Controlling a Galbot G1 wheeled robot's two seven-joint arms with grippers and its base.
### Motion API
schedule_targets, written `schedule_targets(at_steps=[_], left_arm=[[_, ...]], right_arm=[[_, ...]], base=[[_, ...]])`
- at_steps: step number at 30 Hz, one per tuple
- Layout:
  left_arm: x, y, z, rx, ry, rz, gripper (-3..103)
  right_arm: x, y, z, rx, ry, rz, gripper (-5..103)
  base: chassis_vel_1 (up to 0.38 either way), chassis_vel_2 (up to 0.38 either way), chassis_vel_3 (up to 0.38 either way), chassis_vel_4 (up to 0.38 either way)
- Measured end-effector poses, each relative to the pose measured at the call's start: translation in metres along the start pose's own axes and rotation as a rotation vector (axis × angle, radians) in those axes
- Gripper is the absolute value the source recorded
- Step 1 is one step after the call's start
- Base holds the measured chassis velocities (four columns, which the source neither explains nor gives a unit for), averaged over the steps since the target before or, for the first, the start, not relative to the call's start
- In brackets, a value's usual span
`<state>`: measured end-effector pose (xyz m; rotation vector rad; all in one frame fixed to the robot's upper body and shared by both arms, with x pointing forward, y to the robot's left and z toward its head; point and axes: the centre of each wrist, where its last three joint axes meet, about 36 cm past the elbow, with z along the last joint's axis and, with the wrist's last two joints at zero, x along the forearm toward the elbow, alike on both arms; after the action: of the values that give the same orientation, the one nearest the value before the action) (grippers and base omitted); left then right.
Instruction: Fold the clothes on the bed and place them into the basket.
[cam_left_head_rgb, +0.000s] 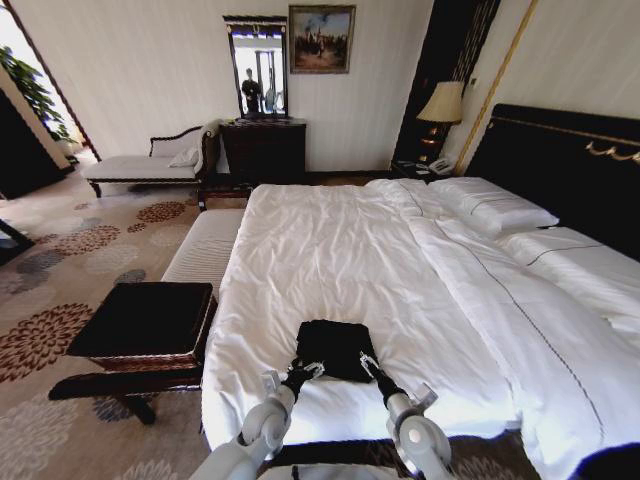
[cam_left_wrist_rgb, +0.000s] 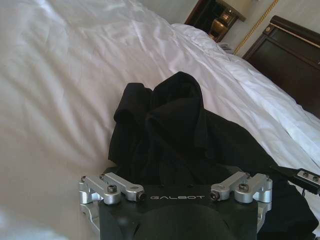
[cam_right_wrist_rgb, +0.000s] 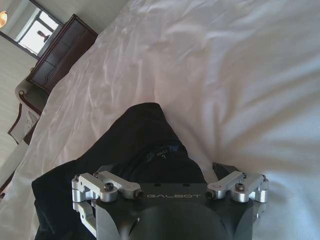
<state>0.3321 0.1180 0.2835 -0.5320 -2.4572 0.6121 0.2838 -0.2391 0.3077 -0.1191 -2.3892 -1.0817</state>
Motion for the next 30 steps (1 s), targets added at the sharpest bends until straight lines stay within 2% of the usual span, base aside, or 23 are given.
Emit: schedule_targets(at_steps=[6, 11, 15, 17, 21, 23, 24, 25, 27, 28, 29, 30], left_arm=[[-0.011, 0.004, -0.012, 0.000, -0.008, -0.003, 102], [-0.012, 0.006, -0.013, -0.003, -0.006, -0.010, 93], [-0.013, 0.005, -0.012, 0.005, -0.012, -0.004, 72], [-0.013, 0.005, -0.011, 0.005, -0.013, -0.002, 72], [-0.015, 0.003, -0.009, 0.009, -0.014, 0.009, 51], [-0.016, 0.003, -0.009, 0.009, -0.014, 0.010, 51], [-0.017, 0.004, -0.009, 0.008, -0.014, 0.014, 45], [-0.018, 0.004, -0.010, 0.008, -0.013, 0.016, 40], [-0.020, 0.004, -0.010, 0.008, -0.011, 0.021, 29], [-0.020, 0.004, -0.010, 0.008, -0.011, 0.021, 29], [-0.022, 0.004, -0.010, 0.008, -0.011, 0.021, 24], [-0.023, 0.004, -0.010, 0.008, -0.011, 0.022, 24]], right_arm=[[-0.003, 0.002, 0.002, -0.001, 0.004, -0.006, 100], [-0.006, 0.005, 0.004, -0.019, 0.013, -0.016, 103], [-0.006, 0.008, 0.007, -0.040, 0.026, -0.023, 84], [-0.006, 0.008, 0.007, -0.040, 0.028, -0.024, 84], [-0.007, 0.007, 0.009, -0.040, 0.037, -0.021, 63], [-0.007, 0.007, 0.009, -0.040, 0.039, -0.021, 63], [-0.008, 0.007, 0.010, -0.039, 0.042, -0.022, 52], [-0.009, 0.007, 0.011, -0.039, 0.043, -0.021, 52], [-0.010, 0.007, 0.012, -0.041, 0.045, -0.022, 41], [-0.010, 0.007, 0.012, -0.041, 0.045, -0.022, 41], [-0.010, 0.007, 0.012, -0.041, 0.045, -0.022, 36], [-0.010, 0.007, 0.012, -0.040, 0.045, -0.022, 30]], base=[[0.000, 0.000, 0.000, 0.000], [0.000, 0.000, 0.000, 0.000], [0.000, 0.000, 0.000, 0.000], [0.000, 0.000, 0.000, 0.000], [0.000, 0.000, 0.000, 0.000], [0.000, 0.000, 0.000, 0.000], [0.000, 0.000, 0.000, 0.000], [0.000, 0.000, 0.000, 0.000], [0.000, 0.000, 0.000, 0.000], [0.000, 0.000, 0.000, 0.000], [0.000, 0.000, 0.000, 0.000], [0.000, 0.000, 0.000, 0.000]])
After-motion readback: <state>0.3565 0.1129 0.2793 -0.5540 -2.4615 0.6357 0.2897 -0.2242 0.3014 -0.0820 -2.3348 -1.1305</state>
